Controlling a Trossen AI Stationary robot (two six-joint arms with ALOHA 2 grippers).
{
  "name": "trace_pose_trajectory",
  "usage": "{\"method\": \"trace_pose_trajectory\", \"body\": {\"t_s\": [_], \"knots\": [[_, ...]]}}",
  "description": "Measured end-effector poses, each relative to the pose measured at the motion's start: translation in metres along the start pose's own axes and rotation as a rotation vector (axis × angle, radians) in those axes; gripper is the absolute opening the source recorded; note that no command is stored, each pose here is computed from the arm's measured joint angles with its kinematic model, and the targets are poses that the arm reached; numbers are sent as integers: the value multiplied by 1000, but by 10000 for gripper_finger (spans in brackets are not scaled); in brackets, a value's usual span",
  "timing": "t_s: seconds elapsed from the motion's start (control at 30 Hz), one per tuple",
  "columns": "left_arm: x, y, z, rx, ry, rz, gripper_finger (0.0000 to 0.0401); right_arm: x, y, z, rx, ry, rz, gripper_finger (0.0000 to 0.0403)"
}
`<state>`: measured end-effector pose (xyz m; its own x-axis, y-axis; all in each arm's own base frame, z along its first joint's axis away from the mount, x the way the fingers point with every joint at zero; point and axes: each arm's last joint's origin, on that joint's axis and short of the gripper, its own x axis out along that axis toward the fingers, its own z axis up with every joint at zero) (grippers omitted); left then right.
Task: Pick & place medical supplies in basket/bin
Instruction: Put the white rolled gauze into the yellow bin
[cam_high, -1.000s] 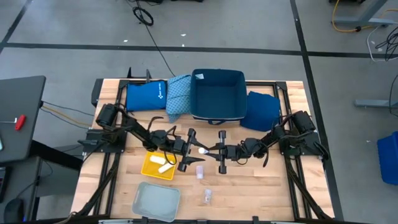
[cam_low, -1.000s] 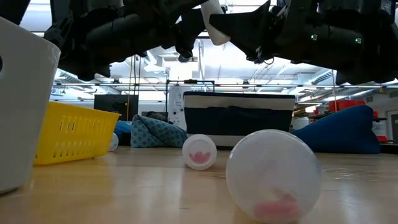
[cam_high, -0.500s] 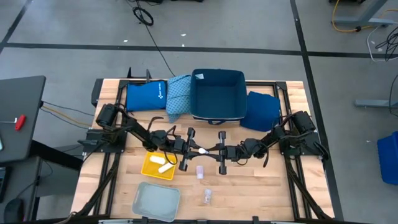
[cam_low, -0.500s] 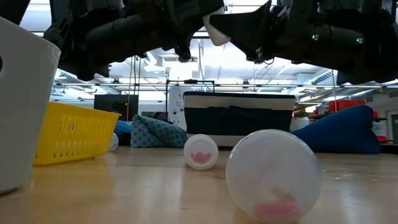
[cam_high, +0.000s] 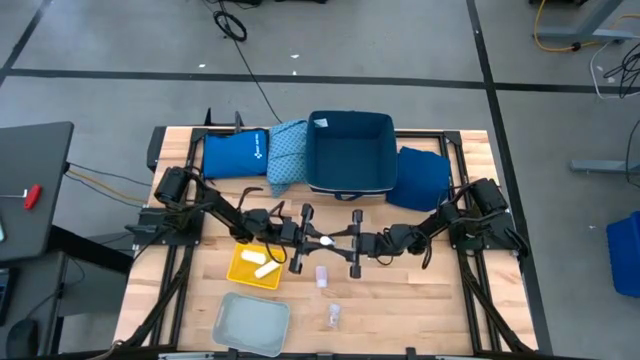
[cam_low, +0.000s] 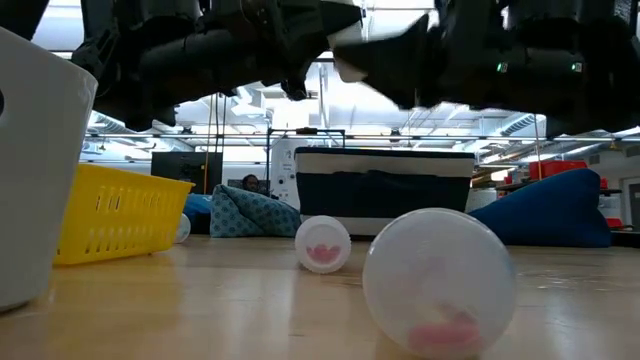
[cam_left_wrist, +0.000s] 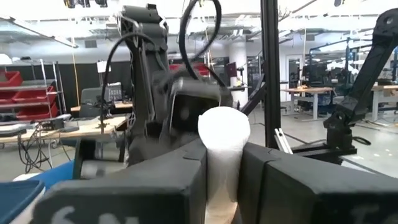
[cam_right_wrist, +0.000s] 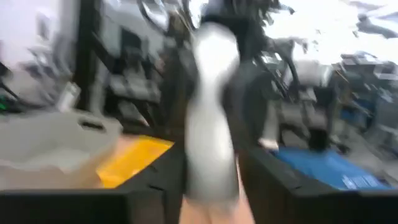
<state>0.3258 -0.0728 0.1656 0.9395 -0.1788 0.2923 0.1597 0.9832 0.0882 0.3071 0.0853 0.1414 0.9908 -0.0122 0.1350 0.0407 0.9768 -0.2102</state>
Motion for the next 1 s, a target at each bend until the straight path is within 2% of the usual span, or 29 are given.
{"method": "trace_pose_trajectory", "body": {"t_s": [0.17, 0.3, 0.47, 0.63, 0.83, 1.0], "knots": [[0, 0, 0, -2, -4, -6, 48, 0, -1, -10, -2, 105, -62, 212], [0, -1, 0, -2, 1, -14, 48, -1, -1, -15, -5, 174, -71, 234], [0, 0, 1, -1, 32, -14, 48, -5, -3, -12, -4, 315, -50, 232], [0, -3, 12, 27, 120, -26, 48, -12, -10, 6, 52, 476, -44, 224], [-4, -13, 31, 98, 273, 12, 48, -19, -19, 20, 172, 765, -14, 221], [-17, -22, 43, 131, 461, 66, 48, -25, -19, 17, 183, 900, 9, 221]]}}
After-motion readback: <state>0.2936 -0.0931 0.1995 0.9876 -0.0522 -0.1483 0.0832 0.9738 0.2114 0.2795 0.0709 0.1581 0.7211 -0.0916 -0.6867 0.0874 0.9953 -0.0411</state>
